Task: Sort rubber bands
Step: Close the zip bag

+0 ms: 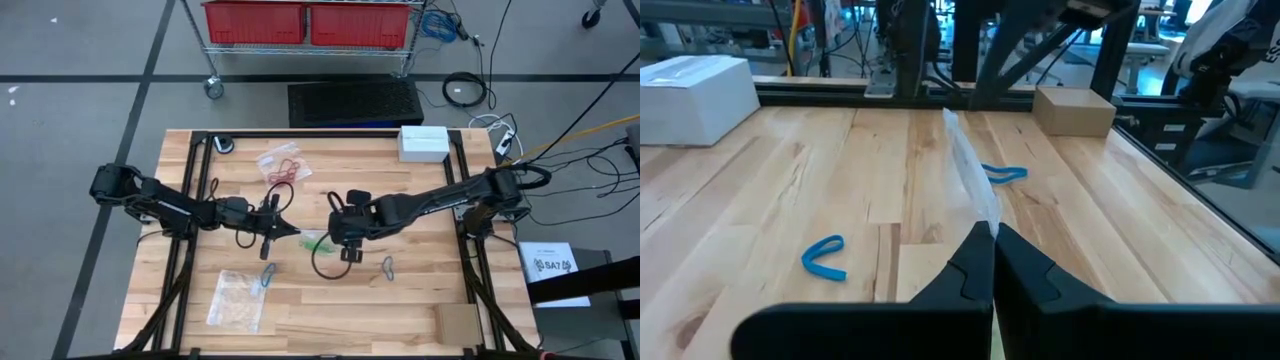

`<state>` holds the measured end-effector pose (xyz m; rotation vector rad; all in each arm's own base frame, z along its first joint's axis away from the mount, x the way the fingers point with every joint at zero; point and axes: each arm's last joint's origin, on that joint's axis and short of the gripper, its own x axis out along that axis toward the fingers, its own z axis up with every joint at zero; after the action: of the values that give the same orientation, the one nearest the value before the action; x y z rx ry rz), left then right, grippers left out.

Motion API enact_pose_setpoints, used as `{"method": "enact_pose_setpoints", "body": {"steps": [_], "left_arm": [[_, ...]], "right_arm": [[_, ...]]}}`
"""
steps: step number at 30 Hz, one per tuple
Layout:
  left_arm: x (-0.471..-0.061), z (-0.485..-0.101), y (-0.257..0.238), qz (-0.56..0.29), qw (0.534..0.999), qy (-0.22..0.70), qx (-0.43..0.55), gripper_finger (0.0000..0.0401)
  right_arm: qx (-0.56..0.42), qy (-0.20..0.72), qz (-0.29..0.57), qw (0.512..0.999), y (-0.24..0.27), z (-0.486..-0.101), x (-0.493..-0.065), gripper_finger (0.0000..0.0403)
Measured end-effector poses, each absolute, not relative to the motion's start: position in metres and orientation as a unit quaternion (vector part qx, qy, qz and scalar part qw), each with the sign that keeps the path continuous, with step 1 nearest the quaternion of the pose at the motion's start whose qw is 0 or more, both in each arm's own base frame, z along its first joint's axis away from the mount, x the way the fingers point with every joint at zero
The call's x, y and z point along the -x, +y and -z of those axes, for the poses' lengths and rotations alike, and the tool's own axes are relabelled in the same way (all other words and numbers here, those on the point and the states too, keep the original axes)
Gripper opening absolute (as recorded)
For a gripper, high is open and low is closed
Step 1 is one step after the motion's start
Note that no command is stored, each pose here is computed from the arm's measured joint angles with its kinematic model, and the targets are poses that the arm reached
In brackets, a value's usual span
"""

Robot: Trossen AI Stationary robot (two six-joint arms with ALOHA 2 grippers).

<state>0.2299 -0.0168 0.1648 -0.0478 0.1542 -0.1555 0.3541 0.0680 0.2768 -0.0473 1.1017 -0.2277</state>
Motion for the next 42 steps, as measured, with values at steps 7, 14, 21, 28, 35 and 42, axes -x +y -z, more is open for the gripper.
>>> {"method": "enact_pose_setpoints", "body": {"steps": [7,14,21,28,35,42], "left_arm": [[-0.23,-0.165,-0.017,0.078,0.994,0.078,0.024,0.0001],[-0.23,-0.165,-0.017,0.078,0.994,0.078,0.024,0.0001],[-0.23,-0.164,-0.017,0.078,0.994,0.078,0.024,0.0001],[-0.23,-0.164,-0.017,0.078,0.994,0.079,0.024,0.0001],[-0.23,-0.164,-0.017,0.078,0.994,0.079,0.024,0.0001],[-0.23,-0.164,-0.017,0.078,0.994,0.079,0.024,0.0002]], "right_arm": [[0.033,0.537,0.098,0.837,0.067,-0.27,-0.357,0.0142],[0.032,0.552,0.091,0.828,0.067,-0.267,-0.355,0.0104],[0.032,0.554,0.088,0.828,0.067,-0.267,-0.355,0.0044],[0.034,0.578,0.096,0.809,0.067,-0.265,-0.349,0.0025],[0.025,0.583,0.105,0.805,0.072,-0.265,-0.346,0.0047],[0.04,0.564,0.106,0.818,0.071,-0.266,-0.35,0.0133]]}}
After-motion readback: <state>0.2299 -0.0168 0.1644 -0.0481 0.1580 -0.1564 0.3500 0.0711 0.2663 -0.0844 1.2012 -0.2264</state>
